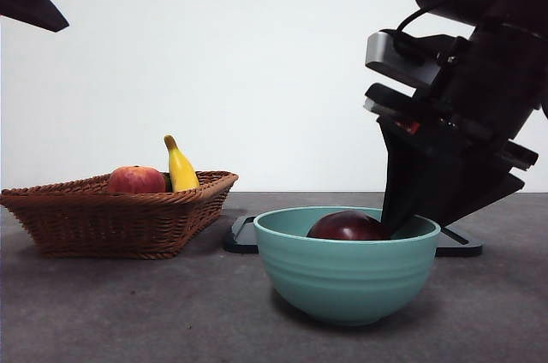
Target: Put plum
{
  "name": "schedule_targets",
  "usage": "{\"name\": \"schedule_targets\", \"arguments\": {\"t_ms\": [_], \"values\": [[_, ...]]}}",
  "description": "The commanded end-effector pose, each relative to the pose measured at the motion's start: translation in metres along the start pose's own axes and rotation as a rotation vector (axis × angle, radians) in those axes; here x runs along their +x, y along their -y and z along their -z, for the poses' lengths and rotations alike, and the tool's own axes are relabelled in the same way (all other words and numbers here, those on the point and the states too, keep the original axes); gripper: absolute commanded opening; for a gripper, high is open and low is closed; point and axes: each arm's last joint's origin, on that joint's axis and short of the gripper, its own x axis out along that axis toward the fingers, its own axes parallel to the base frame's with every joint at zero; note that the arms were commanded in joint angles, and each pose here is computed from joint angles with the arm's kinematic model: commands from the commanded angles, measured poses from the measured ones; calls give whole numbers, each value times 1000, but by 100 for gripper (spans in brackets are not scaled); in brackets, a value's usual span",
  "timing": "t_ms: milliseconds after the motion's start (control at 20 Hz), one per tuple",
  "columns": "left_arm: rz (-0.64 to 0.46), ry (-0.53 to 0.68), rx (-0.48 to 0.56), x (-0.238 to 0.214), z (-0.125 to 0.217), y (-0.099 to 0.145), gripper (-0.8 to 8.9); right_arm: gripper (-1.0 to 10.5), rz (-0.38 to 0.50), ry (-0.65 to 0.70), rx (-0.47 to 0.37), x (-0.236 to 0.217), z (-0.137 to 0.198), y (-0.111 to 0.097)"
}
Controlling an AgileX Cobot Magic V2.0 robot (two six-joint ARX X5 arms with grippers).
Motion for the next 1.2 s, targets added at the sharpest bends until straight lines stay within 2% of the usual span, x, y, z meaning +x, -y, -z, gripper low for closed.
{"name": "schedule_targets", "arguments": {"t_ms": [50,200,500,750,900,1200], "values": [[5,8,22,-1,-3,1,374,91,-4,-14,-6,6,0,-3],[5,8,21,-1,-3,1,374,16,-17,-4,-21,7,-1,-7],[5,8,21,-1,-3,1,374,11,-38,28,-32,2,-9,-13],[5,8,21,-1,-3,1,374,11,-17,96,-21,-20,-38,-16],[5,8,21,-1,-3,1,374,11,5,155,15,-32,-56,-4],[5,8,21,-1,-3,1,374,11,76,164,63,-28,-97,31]]}}
